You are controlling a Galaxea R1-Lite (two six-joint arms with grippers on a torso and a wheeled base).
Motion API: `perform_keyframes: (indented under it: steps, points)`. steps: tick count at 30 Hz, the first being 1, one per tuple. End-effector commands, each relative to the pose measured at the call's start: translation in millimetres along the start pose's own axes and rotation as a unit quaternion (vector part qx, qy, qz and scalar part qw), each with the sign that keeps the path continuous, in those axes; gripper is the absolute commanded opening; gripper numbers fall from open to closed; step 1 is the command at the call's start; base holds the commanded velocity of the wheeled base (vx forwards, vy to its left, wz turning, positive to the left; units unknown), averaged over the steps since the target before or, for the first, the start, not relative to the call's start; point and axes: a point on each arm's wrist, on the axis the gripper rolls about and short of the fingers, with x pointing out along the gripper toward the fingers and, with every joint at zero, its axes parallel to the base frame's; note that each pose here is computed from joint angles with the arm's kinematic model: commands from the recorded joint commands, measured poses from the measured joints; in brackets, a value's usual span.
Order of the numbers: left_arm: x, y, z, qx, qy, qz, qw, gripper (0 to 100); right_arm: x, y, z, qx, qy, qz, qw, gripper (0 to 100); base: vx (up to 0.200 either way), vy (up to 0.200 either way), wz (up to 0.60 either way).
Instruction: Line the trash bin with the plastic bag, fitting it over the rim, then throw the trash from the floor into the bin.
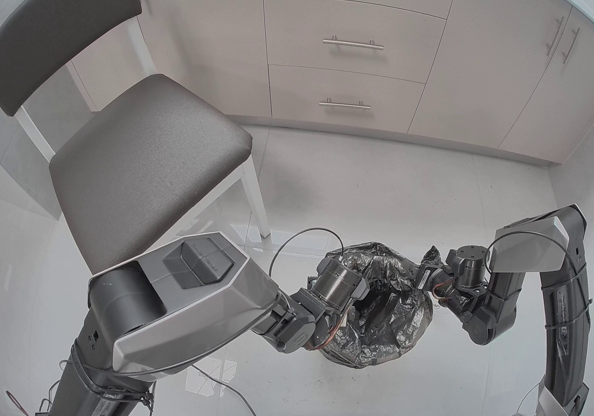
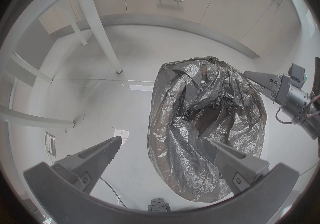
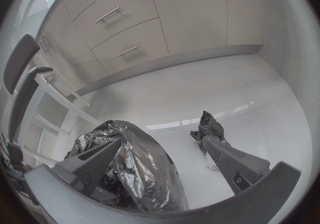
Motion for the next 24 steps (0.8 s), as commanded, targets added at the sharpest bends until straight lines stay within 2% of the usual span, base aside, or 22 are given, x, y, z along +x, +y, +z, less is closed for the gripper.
perform_keyframes:
  steps: [1,11,17,24]
  points:
    - [1.1,0.1,-1.0,0.001,0.001,0.001,1.0000,100,3.7,-5.7,-1.3,0.004,-0.005,-0.005,1.0000,100,0.000,0.000,0.00]
    - [1.5,-0.1,-1.1,0.001,0.001,0.002,1.0000,100,9.1,-10.6,-7.1,0.006,-0.001,-0.011,0.9999,100,0.000,0.000,0.00]
    - [1.5,-0.3,-0.7,0.000,0.000,0.001,1.0000,100,18.4,-27.7,-3.7,0.014,-0.013,-0.033,0.9993,100,0.000,0.000,0.00]
    - [1.0,-0.2,-0.5,-0.001,-0.001,0.001,1.0000,100,24.0,-34.9,-8.7,0.016,-0.011,-0.041,0.9990,100,0.000,0.000,0.00]
